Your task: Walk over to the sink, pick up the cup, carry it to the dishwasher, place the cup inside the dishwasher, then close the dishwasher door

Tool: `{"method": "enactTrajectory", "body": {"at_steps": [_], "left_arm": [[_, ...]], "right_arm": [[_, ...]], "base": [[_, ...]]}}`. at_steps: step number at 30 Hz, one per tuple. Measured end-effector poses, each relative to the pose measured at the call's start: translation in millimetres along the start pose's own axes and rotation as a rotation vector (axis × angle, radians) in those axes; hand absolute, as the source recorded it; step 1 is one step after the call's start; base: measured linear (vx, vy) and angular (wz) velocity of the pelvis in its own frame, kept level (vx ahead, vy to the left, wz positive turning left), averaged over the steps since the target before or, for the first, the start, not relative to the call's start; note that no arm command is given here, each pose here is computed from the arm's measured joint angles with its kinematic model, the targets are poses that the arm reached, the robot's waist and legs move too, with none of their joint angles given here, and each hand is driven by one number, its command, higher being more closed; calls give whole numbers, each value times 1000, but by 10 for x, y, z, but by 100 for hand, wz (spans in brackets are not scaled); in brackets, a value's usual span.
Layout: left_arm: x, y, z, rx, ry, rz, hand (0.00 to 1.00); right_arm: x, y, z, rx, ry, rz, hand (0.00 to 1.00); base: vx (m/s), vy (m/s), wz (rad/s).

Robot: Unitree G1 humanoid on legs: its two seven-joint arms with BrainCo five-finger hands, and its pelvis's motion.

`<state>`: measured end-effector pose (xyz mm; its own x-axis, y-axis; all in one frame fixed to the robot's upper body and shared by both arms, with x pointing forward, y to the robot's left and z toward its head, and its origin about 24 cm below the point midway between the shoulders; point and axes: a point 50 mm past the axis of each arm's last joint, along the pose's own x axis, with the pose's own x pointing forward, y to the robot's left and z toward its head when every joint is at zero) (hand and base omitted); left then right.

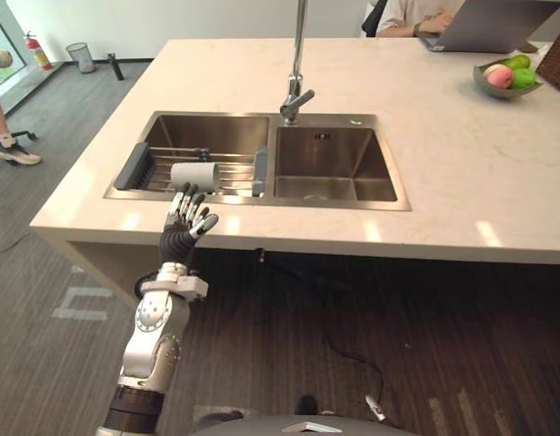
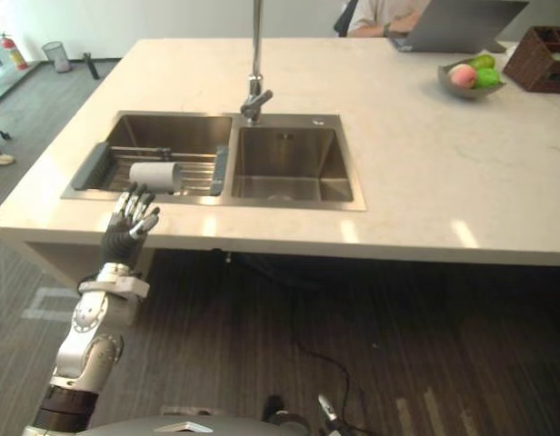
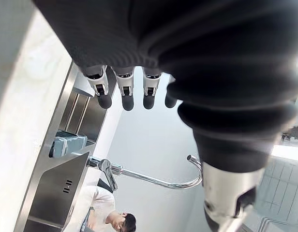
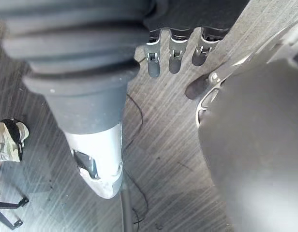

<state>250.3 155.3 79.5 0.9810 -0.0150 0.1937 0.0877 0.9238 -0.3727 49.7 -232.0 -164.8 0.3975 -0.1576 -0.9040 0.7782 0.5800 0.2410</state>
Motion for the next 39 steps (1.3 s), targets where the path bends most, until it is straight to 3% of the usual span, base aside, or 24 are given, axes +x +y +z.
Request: {"method": "enactTrajectory", "body": {"at_steps": [7,12,16,19,24,30,33,39], "left_arm": [[-67,-100,254,58,-132,-19,0],[-38,-45,575,132,-294,21,0],[-3,75,810,220,-382,11,0],[-10,-4,838,235,-386,-70,0],[2,-183,722,237,-315,-218,0],[94,-50,662,346,-257,-177,0],[95,-49,481,320,-192,-120,0],[100,-102,444,336,-180,-146,0]], "right_arm": [[-19,-177,254,-65,-34,-56,0],[-87,-388,245,29,-21,-116,0],[-93,-372,-15,139,40,-123,0],[-115,-406,-93,244,29,-142,0],[-143,-448,-153,275,8,-163,0],[-87,-208,-361,153,97,-118,0],[-127,-385,-232,180,63,-167,0],[-130,-467,-55,249,5,-191,0]], "base": [[51,119,-9],[214,259,-27],[210,262,4],[220,196,21],[237,69,21],[214,-157,-12],[187,-181,-10],[106,-68,-9]]}}
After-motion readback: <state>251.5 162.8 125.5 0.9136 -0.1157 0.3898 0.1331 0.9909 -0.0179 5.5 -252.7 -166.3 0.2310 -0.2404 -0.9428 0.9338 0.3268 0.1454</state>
